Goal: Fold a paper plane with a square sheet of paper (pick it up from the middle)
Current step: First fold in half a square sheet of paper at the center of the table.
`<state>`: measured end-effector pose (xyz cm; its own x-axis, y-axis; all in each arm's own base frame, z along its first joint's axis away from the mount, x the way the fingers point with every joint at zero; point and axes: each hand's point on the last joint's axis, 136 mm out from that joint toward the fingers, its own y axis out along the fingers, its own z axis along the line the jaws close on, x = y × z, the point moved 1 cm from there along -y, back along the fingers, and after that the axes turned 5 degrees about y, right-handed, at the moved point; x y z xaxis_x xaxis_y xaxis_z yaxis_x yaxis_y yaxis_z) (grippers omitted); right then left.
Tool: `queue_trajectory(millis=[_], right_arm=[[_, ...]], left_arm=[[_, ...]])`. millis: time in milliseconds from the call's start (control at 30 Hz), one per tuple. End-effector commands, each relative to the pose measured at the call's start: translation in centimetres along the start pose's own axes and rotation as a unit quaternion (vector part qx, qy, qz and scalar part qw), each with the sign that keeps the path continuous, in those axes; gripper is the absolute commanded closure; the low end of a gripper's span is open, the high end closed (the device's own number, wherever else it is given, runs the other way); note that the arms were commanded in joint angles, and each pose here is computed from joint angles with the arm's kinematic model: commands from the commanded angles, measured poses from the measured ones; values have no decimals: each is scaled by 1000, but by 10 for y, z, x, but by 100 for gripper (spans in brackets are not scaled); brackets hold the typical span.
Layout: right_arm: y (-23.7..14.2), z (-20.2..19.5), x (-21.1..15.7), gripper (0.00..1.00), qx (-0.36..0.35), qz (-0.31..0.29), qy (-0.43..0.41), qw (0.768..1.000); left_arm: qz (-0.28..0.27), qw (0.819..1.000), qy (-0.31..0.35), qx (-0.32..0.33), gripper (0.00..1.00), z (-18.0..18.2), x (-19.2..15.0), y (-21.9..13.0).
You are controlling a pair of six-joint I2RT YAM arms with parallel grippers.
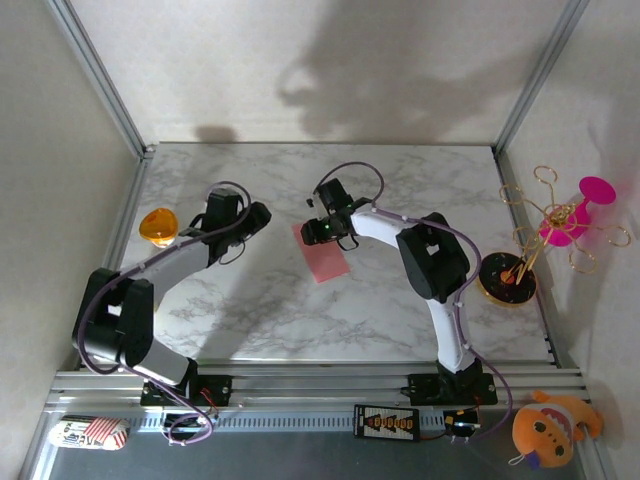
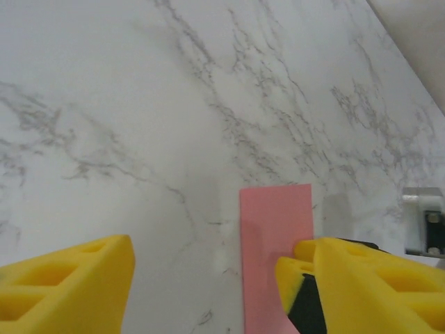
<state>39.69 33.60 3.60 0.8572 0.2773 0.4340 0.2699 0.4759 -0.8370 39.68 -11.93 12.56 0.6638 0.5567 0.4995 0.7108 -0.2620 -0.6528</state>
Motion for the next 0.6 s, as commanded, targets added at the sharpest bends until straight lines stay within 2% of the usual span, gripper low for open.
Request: queue_trajectory(millis=[0, 133, 200, 300, 367, 467, 567], right_arm=[[7, -6, -10, 50, -19, 28, -41, 999], [21, -20, -21, 50, -62, 32, -15, 997], [24, -31, -24, 51, -97, 27, 25, 995], [19, -49, -33, 53, -154, 11, 128, 980], [12, -58, -41, 57, -179, 5, 215, 960], [7, -43, -37, 60, -132, -10, 267, 954], [-7, -24, -16, 60, -79, -32, 259, 962]], left_arm=[[-24, 999, 9, -23, 26, -9, 8, -12], [-25, 999, 14, -34, 19, -10, 5, -13], [-20, 999, 13, -36, 17, -10, 2, -12], [-11, 999, 9, -43, 12, -11, -5, -10], [0, 999, 6, -50, 8, -12, -13, -6], [16, 998, 4, -62, 7, -17, -23, 0], [35, 996, 3, -80, 6, -27, -34, 5]])
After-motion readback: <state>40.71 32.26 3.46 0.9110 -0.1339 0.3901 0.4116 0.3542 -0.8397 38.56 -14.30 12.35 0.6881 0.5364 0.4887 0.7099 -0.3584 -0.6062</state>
